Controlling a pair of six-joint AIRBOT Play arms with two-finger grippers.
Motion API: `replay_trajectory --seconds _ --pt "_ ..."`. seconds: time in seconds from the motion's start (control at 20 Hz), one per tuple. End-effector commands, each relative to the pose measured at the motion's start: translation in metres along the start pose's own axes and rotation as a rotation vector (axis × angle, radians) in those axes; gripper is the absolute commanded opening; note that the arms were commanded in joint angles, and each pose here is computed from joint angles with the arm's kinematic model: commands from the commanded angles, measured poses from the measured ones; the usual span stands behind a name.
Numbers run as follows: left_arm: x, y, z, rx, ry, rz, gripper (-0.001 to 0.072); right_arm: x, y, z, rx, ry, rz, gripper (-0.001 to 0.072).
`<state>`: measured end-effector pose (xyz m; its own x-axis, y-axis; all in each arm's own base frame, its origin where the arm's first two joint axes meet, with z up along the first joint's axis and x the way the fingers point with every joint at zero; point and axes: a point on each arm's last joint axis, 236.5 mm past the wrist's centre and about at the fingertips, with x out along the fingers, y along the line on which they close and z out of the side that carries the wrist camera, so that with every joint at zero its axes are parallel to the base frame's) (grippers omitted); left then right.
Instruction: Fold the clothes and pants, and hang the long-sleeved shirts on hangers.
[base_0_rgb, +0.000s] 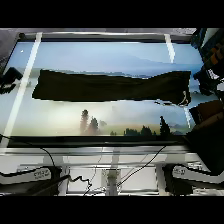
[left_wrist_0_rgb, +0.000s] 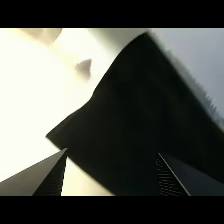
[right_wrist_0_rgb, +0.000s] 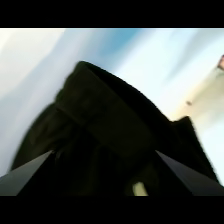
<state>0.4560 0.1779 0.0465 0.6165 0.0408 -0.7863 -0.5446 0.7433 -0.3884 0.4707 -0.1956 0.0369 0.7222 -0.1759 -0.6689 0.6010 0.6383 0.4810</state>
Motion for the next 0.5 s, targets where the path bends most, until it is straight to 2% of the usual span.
replay_trajectory --seconds 0.0,0.15,0.35,0.4,0.45 --pt "-0.001 0.032 -0.058 -0.038 0.213 0.059 0.0582 -0.008 -0.035 -0.005 -0.051 0.066 -0.088 0.0690" --pt "0.026 0.023 -0.090 -0.072 0.251 0.024 0.0584 -0.011 -0.047 -0.004 -0.033 0.081 -0.109 0.0689" --pt "0.072 0.001 -0.105 -0.254 0.218 -0.083 0.0594 -0.011 -0.047 -0.003 -0.032 0.075 -0.109 0.0689" --pt "0.083 -0.004 -0.107 -0.284 0.214 -0.095 0.0698 -0.011 -0.047 -0.002 -0.031 0.071 -0.107 0.0689" --pt "0.094 -0.008 -0.106 -0.315 0.199 -0.108 0.0716 -0.011 -0.047 -0.001 -0.030 0.068 -0.106 0.0689"
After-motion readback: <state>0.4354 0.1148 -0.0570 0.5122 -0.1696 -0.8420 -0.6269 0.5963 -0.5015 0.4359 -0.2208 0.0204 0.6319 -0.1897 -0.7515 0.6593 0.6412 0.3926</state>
